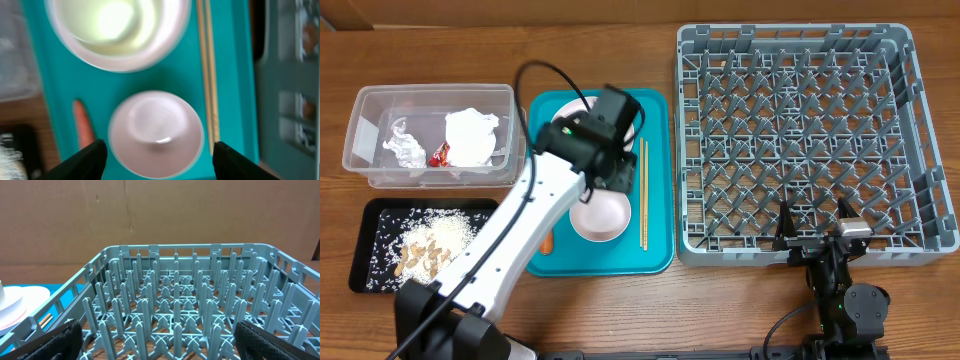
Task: Sort waste into correct bins and load items into the dishwasher
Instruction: 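Carry the emptied bowl back and set it on the teal tray, then grasp the orange carrot on the teal tray with the left gripper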
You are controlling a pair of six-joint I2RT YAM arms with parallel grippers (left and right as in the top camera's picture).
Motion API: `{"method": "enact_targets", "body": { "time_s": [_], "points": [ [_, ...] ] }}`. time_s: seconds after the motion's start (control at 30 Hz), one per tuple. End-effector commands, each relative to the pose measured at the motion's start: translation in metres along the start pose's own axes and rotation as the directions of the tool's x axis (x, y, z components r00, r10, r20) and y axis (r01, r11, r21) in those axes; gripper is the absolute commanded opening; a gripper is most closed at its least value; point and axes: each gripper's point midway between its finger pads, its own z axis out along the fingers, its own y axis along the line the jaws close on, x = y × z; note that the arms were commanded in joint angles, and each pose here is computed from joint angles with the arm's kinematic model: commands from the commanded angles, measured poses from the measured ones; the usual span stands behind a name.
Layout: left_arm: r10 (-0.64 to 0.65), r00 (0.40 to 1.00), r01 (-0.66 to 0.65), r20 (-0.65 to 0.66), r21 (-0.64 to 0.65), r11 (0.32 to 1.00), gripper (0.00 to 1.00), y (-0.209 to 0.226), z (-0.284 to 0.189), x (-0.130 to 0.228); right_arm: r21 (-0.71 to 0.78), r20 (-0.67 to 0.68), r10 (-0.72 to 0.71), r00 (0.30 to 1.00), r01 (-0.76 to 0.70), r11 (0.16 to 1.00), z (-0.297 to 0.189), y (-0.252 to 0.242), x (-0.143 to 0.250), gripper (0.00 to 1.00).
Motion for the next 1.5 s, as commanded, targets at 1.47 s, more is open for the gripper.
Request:
{"method": "enact_targets", "body": {
  "time_s": [1.47],
  "points": [
    [-0.433,0.898,0.41,-0.079,-0.21,0.888,0.47,0.118,0.096,0.072,-0.003,0.006,-0.001,1.0,0.001,1.0,0.0,0.0,0.001,1.0]
  ]
}}
